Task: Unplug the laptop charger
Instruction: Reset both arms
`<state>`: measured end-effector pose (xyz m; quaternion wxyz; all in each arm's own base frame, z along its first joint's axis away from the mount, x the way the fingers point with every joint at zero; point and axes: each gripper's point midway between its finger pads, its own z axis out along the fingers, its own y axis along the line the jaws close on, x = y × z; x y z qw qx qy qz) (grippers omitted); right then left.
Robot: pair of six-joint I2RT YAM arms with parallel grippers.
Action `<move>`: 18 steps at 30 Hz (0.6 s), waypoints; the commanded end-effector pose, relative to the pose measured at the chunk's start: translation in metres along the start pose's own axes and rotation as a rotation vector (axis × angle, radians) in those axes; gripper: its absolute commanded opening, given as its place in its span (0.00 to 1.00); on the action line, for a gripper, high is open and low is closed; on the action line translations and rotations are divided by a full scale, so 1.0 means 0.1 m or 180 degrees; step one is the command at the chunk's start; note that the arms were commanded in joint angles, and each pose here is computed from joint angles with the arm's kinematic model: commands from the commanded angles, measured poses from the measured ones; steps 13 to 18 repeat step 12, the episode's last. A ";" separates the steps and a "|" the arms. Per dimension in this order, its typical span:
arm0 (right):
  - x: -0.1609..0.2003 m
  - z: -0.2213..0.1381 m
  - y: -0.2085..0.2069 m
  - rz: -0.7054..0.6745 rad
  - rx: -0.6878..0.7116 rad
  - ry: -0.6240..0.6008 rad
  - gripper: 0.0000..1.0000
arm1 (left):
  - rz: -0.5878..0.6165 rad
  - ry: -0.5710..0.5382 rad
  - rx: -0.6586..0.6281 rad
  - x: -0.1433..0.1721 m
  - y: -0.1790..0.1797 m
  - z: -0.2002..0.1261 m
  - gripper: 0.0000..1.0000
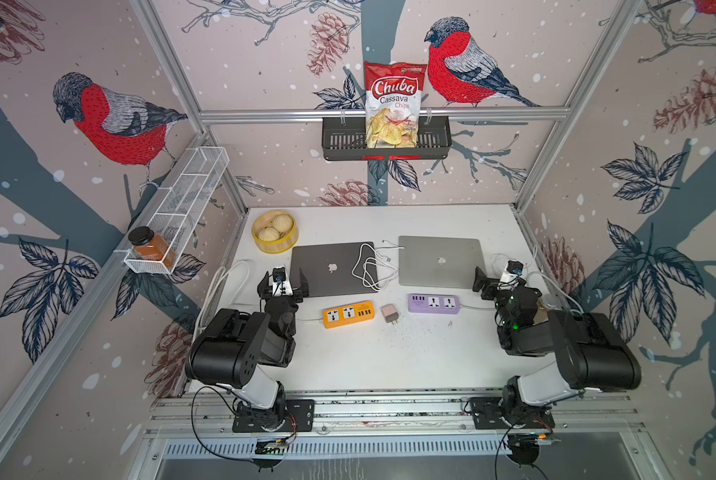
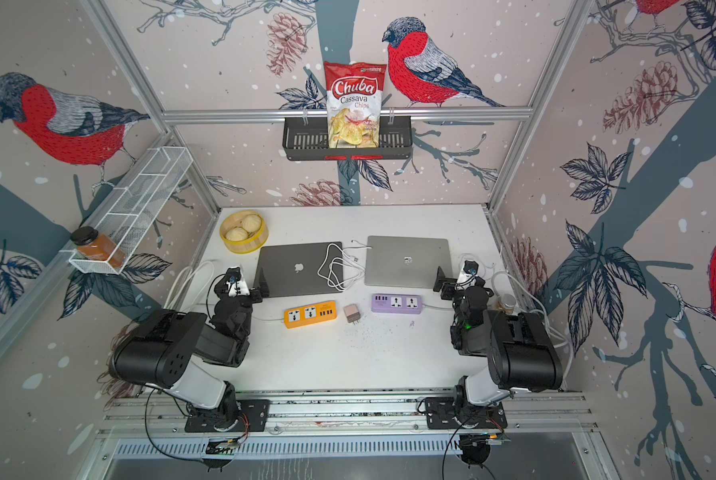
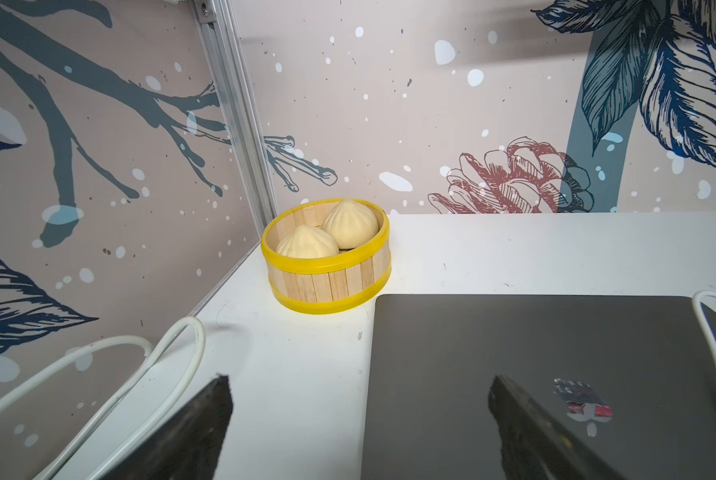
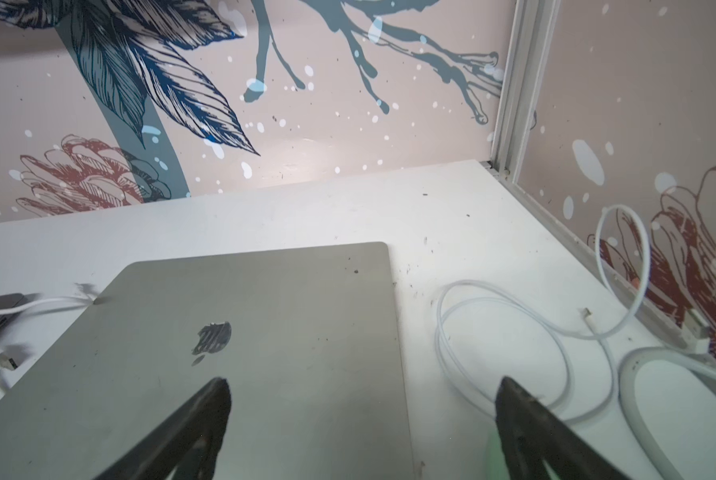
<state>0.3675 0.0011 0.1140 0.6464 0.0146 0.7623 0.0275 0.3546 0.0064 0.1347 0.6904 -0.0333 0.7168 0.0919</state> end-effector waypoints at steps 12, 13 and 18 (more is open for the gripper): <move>-0.19 -0.07 -0.05 -0.0062 0.0244 -0.0322 1.00 | -0.0083 0.0022 -0.0036 -0.03 0.04 0.08 0.97; -0.19 -0.07 -0.05 -0.0062 0.0244 -0.0322 1.00 | -0.0083 0.0022 -0.0036 -0.03 0.04 0.08 0.97; -0.19 -0.07 -0.05 -0.0062 0.0244 -0.0322 1.00 | -0.0083 0.0022 -0.0036 -0.03 0.04 0.08 0.97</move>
